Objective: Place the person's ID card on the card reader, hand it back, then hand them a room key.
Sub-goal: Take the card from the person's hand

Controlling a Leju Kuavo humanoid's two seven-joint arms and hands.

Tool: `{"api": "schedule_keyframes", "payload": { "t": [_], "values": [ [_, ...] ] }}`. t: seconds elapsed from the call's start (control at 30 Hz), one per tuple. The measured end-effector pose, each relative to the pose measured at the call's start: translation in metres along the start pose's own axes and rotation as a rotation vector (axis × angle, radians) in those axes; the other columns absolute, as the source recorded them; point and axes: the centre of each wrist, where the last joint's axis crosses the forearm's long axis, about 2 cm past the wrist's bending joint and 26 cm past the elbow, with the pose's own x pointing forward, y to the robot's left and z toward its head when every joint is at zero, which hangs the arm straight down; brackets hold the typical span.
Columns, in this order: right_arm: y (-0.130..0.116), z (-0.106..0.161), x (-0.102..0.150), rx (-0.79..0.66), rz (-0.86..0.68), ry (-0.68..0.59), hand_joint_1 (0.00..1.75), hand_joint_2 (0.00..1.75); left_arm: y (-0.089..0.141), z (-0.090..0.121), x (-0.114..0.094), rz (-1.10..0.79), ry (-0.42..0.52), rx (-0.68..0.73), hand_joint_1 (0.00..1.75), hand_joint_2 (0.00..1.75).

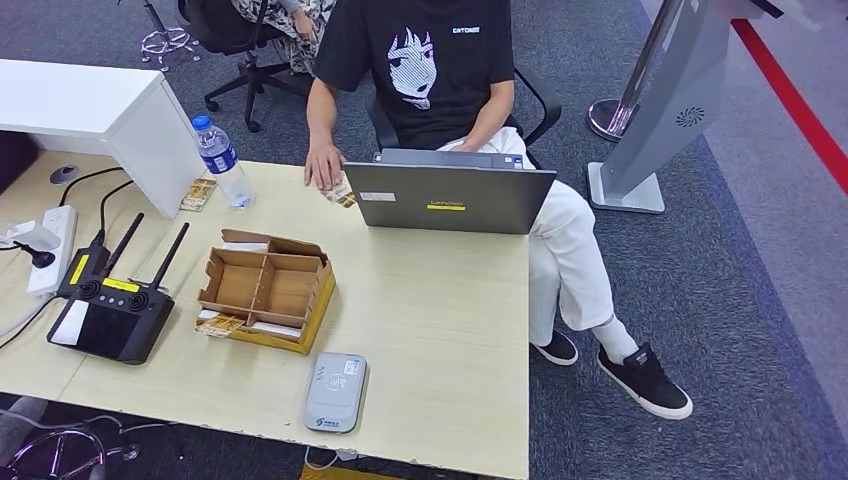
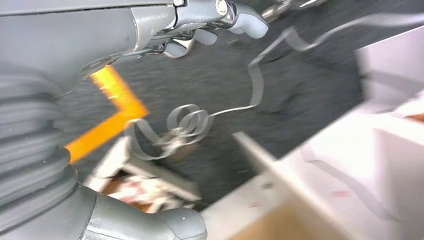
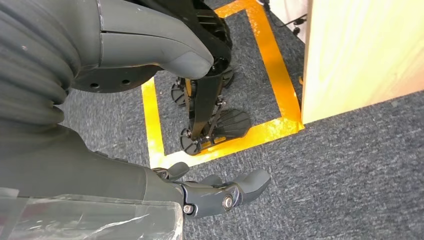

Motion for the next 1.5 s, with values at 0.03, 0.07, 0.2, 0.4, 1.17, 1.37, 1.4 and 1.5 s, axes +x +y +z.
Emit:
{"api": "schedule_keyframes", "payload": {
  "t": [0.03,0.07,0.2,0.4,1.17,1.37,1.4,1.5],
  "values": [
    [0.0,0.0,0.0,-0.003,-0.009,0.002,0.0,1.75,-0.002,-0.002,0.004,0.009,-0.042,0.002,0.0,1.75],
    [0.0,0.0,0.001,-0.006,-0.018,0.004,0.0,1.75,-0.004,-0.004,0.008,0.016,-0.082,0.003,0.0,1.75],
    [0.002,-0.001,0.002,-0.014,-0.053,0.012,0.0,1.75,-0.012,-0.008,0.026,0.044,-0.254,0.01,0.0,1.75],
    [0.006,-0.002,0.003,-0.024,-0.107,0.022,0.0,1.75,-0.025,-0.009,0.054,0.081,-0.509,0.021,0.0,1.75],
    [0.012,-0.003,0.003,-0.032,-0.164,0.028,0.0,1.75,-0.099,0.01,0.134,-0.411,-0.95,-0.166,0.0,1.75],
    [0.015,-0.004,0.006,-0.021,-0.172,0.024,0.0,1.75,-0.15,0.001,0.138,-0.564,-0.981,-0.298,0.0,1.75],
    [0.016,-0.004,0.007,-0.02,-0.172,0.024,0.0,1.75,-0.159,0.0,0.138,-0.585,-0.988,-0.318,0.0,1.75],
    [0.017,-0.004,0.007,-0.016,-0.17,0.026,0.0,1.75,-0.186,-0.001,0.14,-0.654,-1.014,-0.385,0.0,1.75]
  ]
}}
